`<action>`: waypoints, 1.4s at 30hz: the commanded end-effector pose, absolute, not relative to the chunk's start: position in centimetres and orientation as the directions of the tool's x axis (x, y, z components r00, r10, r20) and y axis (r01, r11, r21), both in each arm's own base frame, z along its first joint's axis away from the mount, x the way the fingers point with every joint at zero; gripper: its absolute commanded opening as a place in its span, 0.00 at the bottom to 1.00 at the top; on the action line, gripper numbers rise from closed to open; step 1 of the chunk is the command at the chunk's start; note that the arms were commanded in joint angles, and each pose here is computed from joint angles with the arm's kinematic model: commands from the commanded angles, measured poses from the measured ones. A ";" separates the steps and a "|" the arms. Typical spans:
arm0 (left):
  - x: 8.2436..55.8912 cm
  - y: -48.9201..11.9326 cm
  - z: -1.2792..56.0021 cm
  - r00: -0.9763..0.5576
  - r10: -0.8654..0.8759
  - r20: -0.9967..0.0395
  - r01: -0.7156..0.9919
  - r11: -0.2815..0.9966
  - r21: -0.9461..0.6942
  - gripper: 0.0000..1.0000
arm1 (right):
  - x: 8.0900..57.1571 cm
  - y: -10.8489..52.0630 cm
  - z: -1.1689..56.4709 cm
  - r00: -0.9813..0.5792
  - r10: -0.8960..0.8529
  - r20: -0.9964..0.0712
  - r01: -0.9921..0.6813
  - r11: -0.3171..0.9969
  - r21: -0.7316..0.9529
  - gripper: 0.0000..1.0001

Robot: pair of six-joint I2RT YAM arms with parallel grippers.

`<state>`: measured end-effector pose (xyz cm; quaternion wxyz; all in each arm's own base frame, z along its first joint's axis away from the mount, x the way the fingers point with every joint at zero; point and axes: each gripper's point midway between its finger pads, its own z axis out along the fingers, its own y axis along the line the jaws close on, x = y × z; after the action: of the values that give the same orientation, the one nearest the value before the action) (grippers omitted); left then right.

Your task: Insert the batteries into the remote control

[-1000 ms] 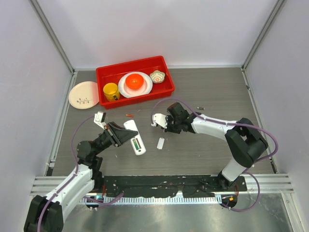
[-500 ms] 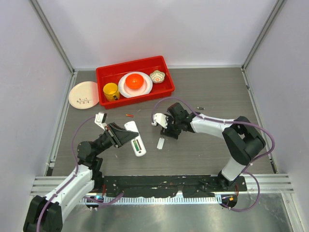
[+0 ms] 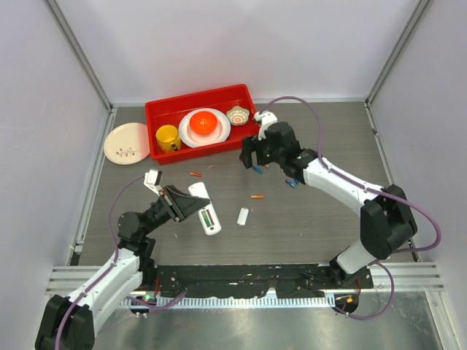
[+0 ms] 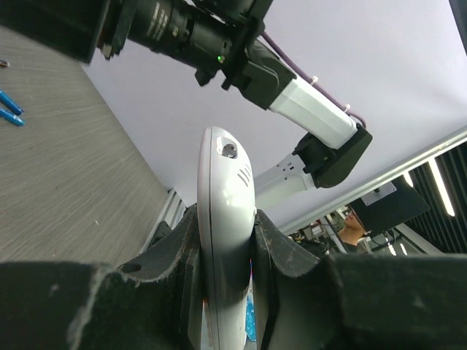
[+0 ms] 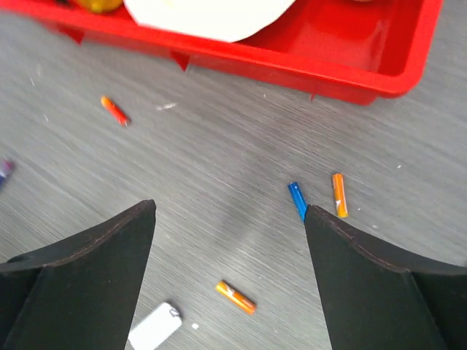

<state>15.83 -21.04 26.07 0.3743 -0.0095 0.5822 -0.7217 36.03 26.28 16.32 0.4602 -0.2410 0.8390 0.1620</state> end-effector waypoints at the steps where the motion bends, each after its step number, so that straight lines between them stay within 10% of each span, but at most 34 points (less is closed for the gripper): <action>1: 16.1 -20.9 26.6 -0.691 -0.576 -0.437 0.554 -0.032 -0.832 0.00 | 35.3 27.3 15.0 -0.714 0.109 -0.692 -0.329 0.820 0.468 0.89; 12: 16.8 -20.9 25.5 -0.699 -0.577 -0.422 0.515 0.002 -0.857 0.00 | 32.8 23.3 11.7 -0.582 0.291 -0.759 0.196 0.957 0.216 0.85; 42: 16.8 -21.1 24.4 -0.711 -0.563 -0.422 0.498 0.022 -0.867 0.00 | 30.0 24.8 3.4 -0.779 0.074 -0.622 0.056 0.997 0.048 0.72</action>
<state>17.15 -21.14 23.65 0.3638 -0.0424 0.6190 -0.6948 29.53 24.18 2.75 0.3182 0.0258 0.9476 0.0074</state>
